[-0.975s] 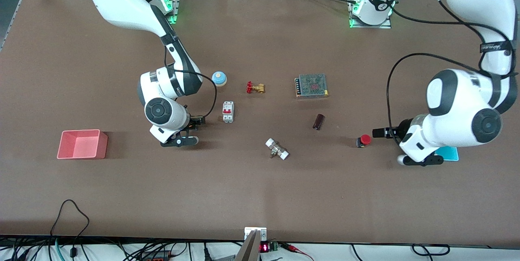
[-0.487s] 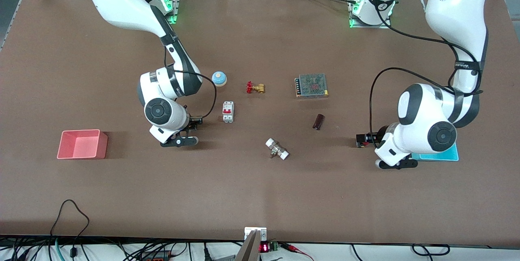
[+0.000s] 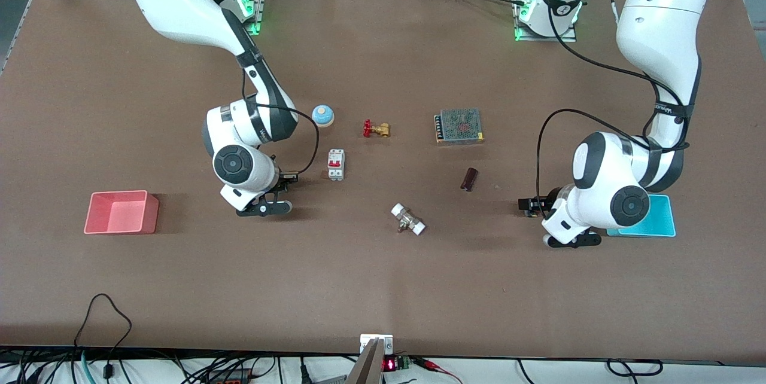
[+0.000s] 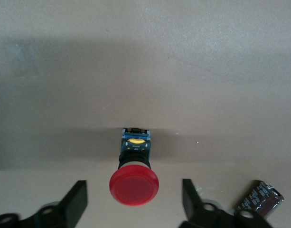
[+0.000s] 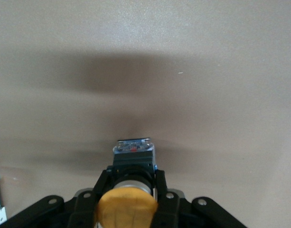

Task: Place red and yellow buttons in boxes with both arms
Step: 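Carry the yellow button to the pink box while the left gripper lifts red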

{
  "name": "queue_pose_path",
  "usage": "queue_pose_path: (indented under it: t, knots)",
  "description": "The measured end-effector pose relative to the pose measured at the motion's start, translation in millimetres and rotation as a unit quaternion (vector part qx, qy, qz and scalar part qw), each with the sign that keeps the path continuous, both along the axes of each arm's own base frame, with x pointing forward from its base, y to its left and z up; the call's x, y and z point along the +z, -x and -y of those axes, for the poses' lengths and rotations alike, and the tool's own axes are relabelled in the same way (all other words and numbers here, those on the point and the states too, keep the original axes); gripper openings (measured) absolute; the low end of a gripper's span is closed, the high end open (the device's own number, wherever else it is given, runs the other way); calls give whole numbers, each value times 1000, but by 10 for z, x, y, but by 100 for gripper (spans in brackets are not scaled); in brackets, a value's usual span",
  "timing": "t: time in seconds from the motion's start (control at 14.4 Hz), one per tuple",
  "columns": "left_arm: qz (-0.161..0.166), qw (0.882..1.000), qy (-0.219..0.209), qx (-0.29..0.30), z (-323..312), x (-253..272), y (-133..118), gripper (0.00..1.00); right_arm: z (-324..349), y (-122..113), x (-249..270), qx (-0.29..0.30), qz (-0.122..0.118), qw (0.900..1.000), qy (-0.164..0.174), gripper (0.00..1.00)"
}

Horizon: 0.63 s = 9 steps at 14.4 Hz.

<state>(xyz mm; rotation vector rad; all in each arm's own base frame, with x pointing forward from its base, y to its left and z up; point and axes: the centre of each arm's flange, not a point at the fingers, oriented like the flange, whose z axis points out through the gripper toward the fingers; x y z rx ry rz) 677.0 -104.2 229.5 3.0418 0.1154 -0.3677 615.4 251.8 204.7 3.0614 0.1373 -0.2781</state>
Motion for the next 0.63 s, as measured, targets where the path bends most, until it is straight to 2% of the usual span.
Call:
queue_pose_path:
  t: [0.14, 0.21, 0.28, 0.35, 0.42, 0.56, 0.63]
  knots:
    - [3, 1000, 0, 0, 1, 5, -7, 81, 6, -10, 9, -1, 1, 1000, 0, 41]
    - [3, 1000, 0, 0, 1, 6, -8, 68, 23, -37, 37, -2, 4, 1000, -1, 41]
    - [4, 1000, 0, 0, 1, 7, -9, 63, 50, -80, 95, -5, 10, 1000, -3, 41]
    - [4, 1000, 0, 0, 1, 9, -11, 63, 82, -130, 183, -8, 18, 1000, -5, 41]
    - [5, 1000, 0, 0, 2, 11, -12, 54, 132, -185, 302, -12, 26, 1000, -8, 41]
    - [5, 1000, 0, 0, 2, 14, -14, 51, 355, -300, 625, -28, 39, 999, -9, 41]
    - [6, 1000, 1, 0, 2, 15, -15, 46, 549, -365, 807, -37, 44, 998, -7, 41]
